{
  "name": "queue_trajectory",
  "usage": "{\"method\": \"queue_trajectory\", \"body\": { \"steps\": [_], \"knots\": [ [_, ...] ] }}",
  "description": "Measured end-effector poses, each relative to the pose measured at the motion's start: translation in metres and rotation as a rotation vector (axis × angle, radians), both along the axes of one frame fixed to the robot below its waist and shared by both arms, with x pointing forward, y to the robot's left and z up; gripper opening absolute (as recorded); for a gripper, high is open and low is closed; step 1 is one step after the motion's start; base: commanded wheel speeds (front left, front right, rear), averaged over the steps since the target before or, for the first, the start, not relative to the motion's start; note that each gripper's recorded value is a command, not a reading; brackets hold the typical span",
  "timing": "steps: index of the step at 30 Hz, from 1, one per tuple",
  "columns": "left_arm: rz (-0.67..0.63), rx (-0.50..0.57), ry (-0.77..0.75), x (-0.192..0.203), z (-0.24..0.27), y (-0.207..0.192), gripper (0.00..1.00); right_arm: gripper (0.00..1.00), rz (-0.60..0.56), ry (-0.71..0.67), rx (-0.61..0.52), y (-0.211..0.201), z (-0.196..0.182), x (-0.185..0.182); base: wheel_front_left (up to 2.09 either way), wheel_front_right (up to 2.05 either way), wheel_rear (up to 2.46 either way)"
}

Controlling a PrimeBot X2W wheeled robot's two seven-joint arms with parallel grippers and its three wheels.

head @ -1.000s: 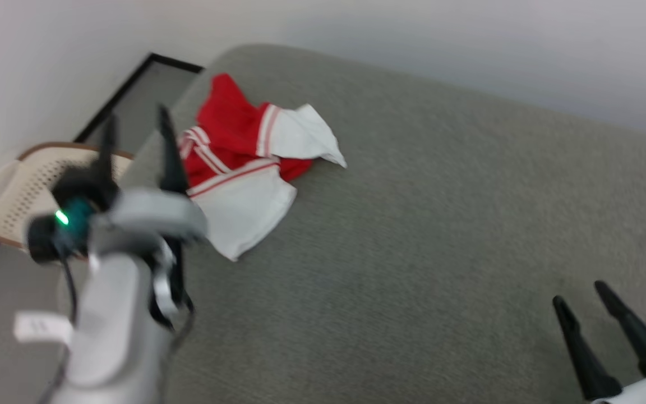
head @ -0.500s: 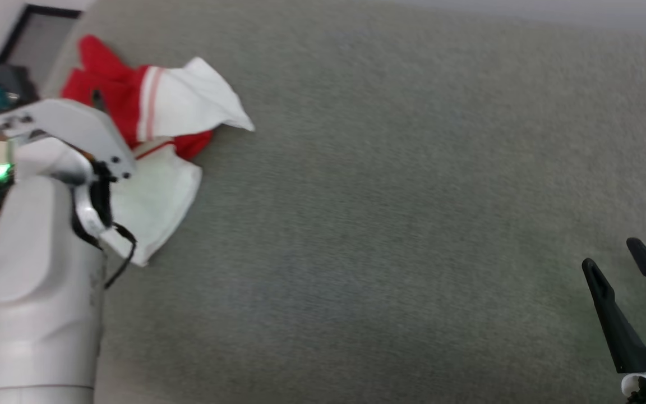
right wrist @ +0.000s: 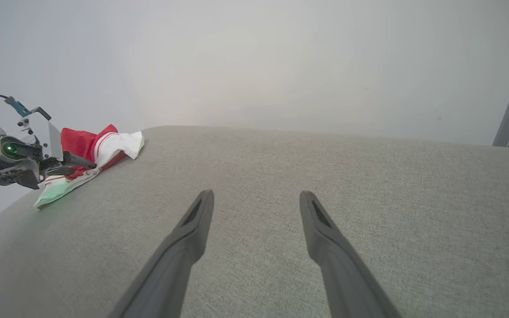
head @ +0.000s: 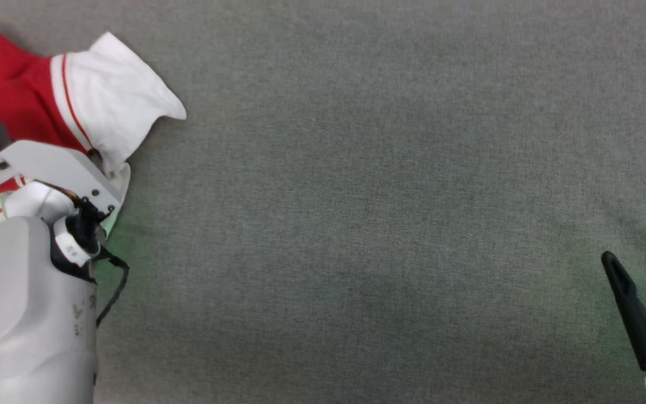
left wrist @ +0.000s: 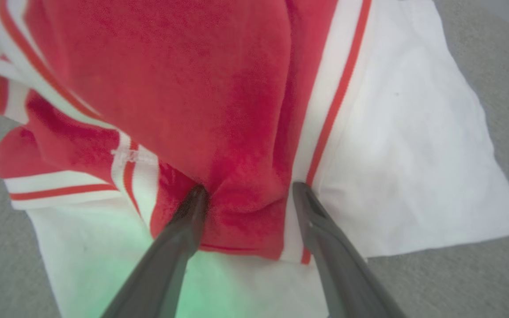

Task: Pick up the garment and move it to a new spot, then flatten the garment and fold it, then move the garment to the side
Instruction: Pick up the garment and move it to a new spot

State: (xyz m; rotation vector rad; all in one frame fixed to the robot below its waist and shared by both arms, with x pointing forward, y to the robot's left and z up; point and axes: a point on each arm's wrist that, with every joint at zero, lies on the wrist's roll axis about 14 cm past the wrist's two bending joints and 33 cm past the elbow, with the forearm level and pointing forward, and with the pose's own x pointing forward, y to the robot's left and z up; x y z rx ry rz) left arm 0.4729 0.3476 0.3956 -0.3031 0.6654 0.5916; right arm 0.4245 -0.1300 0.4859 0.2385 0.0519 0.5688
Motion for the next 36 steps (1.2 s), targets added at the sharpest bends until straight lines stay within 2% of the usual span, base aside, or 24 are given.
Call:
{"method": "queue_trajectory", "body": {
  "steps": [10, 11, 12, 13, 17, 22, 28, 36],
  "knots": [
    [0.002, -0.02, -0.01, 0.007, -0.028, -0.012, 1.0, 1.0, -0.015, 0.04, -0.023, -0.011, -0.013, 0.0, 0.0, 0.0, 0.0],
    [-0.001, -0.018, -0.012, 0.008, -0.028, -0.012, 0.76, 1.0, -0.014, 0.039, -0.022, -0.011, -0.013, 0.0, 0.0, 0.0, 0.0],
    [-0.004, -0.014, -0.021, 0.008, -0.027, -0.011, 0.27, 1.0, -0.013, 0.036, -0.02, -0.01, -0.012, 0.0, 0.0, 0.0, 0.0],
    [-0.003, -0.012, -0.032, 0.01, -0.026, -0.011, 0.0, 1.0, -0.012, 0.032, -0.018, -0.01, -0.01, 0.0, 0.0, 0.0, 0.0],
    [-0.009, 0.005, -0.084, 0.015, -0.016, -0.009, 0.0, 1.0, -0.008, 0.018, -0.012, -0.008, -0.005, -0.001, 0.0, 0.0, 0.0],
    [-0.011, 0.092, -0.182, 0.017, 0.011, 0.004, 0.0, 1.0, -0.004, 0.006, 0.009, -0.001, 0.003, -0.006, 0.0, 0.0, 0.0],
    [-0.049, 0.224, -0.402, 0.036, 0.085, 0.019, 0.0, 1.0, -0.023, -0.022, 0.035, 0.004, 0.015, -0.013, 0.0, 0.0, 0.0],
    [-0.205, 0.274, -0.629, 0.056, 0.172, -0.012, 0.0, 1.0, -0.092, -0.062, 0.072, 0.001, 0.032, -0.021, 0.0, 0.0, 0.0]
  ]
}}
